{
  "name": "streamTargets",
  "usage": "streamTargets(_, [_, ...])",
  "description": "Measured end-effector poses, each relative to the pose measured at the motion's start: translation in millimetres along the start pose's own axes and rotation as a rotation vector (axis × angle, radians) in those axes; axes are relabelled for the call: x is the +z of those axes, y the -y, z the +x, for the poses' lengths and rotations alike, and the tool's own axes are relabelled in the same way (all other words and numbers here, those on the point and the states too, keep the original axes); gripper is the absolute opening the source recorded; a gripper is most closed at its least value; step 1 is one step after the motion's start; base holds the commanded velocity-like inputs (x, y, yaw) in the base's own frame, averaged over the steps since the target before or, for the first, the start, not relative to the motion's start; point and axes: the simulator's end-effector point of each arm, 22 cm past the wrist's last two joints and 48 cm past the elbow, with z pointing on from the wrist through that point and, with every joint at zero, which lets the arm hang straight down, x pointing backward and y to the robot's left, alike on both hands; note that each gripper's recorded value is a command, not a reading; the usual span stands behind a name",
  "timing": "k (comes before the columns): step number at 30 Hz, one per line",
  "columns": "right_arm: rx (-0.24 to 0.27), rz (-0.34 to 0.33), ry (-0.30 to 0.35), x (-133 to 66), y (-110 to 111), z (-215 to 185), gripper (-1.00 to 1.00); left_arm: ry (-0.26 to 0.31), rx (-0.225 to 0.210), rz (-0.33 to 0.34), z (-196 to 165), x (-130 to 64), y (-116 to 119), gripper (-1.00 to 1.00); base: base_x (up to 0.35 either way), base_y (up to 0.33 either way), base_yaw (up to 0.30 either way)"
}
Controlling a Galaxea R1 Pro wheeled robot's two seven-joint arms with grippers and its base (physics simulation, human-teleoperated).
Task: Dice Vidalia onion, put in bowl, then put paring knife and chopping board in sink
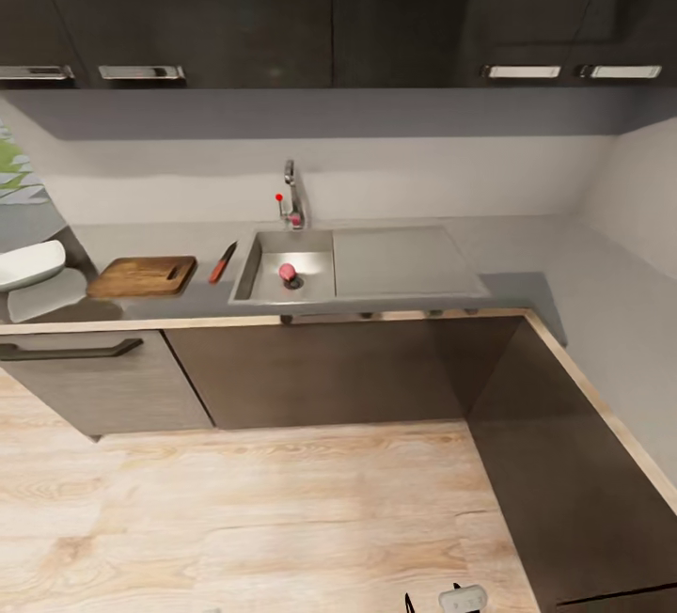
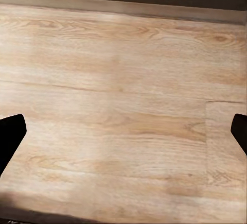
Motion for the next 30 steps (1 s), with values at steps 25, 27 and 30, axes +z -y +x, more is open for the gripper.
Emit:
streamTargets(25, [-0.001,0.001,-0.001,0.2,1,0,1.0,-0.402,0.043,0.143,-12,-8.1,71,1.0,0.159,0.0,0.0])
streamTargets(27, [-0.001,0.001,-0.001,0.2,1,0,1.0,-0.412,0.065,0.181,-48,-16.2,84,1.0,0.0,0.0,0.0])
streamTargets(30, [0.0,0.001,-0.001,0.2,1,0,1.0,-0.396,0.106,0.226,-103,-35.9,100,1.0,0.0,0.0,0.0])
